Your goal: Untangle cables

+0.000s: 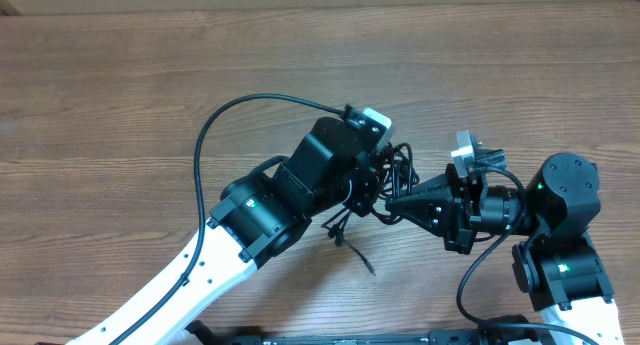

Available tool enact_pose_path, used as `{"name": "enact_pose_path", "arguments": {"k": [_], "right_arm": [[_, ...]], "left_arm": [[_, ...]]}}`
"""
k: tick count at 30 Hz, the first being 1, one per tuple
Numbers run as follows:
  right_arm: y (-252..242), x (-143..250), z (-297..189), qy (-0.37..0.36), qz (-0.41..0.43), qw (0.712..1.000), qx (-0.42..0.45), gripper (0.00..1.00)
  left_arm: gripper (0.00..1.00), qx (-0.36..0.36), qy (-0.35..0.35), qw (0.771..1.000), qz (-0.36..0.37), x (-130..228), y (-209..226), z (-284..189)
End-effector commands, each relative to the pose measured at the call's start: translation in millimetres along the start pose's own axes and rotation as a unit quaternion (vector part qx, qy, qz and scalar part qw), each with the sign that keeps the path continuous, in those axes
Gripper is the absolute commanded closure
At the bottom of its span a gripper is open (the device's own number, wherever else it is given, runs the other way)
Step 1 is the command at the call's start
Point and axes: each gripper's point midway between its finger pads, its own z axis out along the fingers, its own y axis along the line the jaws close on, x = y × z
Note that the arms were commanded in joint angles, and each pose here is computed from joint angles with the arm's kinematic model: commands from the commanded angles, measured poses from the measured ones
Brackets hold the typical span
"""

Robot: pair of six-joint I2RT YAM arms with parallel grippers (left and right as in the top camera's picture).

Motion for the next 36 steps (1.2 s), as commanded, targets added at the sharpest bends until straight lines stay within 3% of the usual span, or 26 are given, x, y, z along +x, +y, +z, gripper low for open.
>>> {"name": "enact_pose_path", "arguments": {"k": [1, 15, 18, 21, 36], "right_arm": [[4.8, -2.6, -0.8, -0.002, -0.012, 1.000, -0.004, 0.96], [4.9, -2.5, -0.8, -0.002, -0.010, 1.000, -0.004, 0.96], [4.9, -2.5, -0.8, -0.002, -0.010, 1.000, -0.004, 0.89], [4.9, -2.5, -0.8, -0.002, -0.010, 1.000, -0.004, 0.76], [4.8, -2.5, -0.8, -0.002, -0.010, 1.000, -0.004, 0.63]], "left_arm": [[0.95, 0.038, 0.003, 0.997, 0.069, -0.2, -14.1, -3.8], [0.96, 0.041, 0.011, 0.996, 0.077, 3.9, -14.6, -4.0], [0.96, 0.046, 0.012, 0.996, 0.077, 4.2, -16.4, -4.1], [0.96, 0.047, 0.010, 0.996, 0.077, 3.3, -16.6, -4.1], [0.96, 0.096, -0.008, 0.990, 0.104, -4.1, -35.1, -6.5]]}}
